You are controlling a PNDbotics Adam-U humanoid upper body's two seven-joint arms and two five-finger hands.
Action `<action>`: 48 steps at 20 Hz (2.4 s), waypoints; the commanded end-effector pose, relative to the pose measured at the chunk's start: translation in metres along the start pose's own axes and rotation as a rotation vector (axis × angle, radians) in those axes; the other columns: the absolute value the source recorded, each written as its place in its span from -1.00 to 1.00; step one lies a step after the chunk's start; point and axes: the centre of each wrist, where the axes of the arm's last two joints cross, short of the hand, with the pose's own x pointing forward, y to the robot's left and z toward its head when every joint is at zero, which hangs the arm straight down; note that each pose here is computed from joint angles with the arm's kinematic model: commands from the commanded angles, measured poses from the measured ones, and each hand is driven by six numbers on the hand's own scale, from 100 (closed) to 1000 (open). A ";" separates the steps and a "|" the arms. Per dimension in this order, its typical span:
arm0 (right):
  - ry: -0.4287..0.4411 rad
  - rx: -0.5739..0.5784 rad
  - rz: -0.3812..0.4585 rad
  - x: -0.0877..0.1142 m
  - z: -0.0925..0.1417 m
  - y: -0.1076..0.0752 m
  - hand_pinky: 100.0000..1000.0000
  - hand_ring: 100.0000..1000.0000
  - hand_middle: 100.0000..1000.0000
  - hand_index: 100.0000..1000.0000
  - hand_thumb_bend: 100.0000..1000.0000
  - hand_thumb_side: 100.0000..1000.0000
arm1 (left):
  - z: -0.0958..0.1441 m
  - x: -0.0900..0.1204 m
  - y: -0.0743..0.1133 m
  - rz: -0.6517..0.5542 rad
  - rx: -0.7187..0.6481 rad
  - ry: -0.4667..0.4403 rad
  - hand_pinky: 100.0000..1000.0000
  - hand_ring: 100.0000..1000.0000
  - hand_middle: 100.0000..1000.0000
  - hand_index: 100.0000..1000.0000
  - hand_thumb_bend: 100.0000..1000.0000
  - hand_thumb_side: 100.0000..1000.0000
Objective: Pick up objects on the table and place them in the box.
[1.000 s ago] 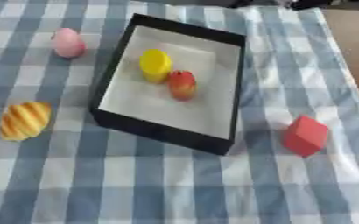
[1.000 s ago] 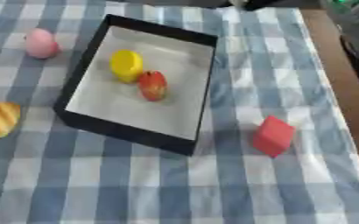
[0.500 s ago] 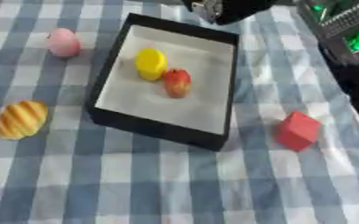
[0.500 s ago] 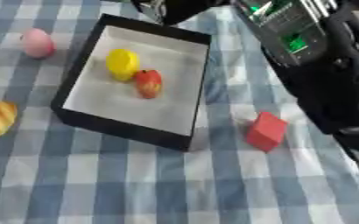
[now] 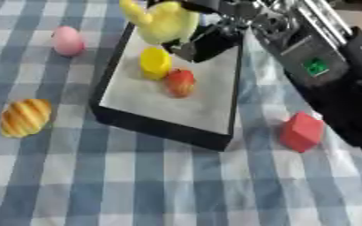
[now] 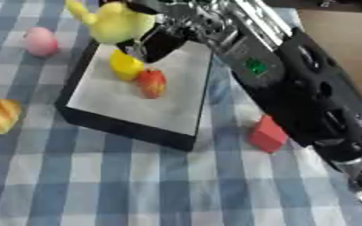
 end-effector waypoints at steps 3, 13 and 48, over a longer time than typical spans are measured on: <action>0.003 0.053 -0.005 -0.002 -0.010 0.014 0.74 0.54 0.17 0.32 -1.00 -1.00 | -0.003 0.002 0.001 -0.035 -0.021 -0.004 0.66 0.58 0.59 0.60 -0.94 0.63; -0.001 0.221 0.027 -0.008 -0.018 0.037 0.85 0.73 0.43 0.56 -1.00 -0.61 | -0.002 -0.004 -0.004 -0.033 -0.026 0.005 0.67 0.58 0.59 0.60 -0.94 0.63; 0.122 0.070 -0.024 -0.025 0.004 0.013 0.90 0.82 0.64 0.83 -0.26 -0.78 | -0.001 -0.003 -0.003 -0.039 -0.022 0.009 0.68 0.58 0.58 0.60 -0.96 0.63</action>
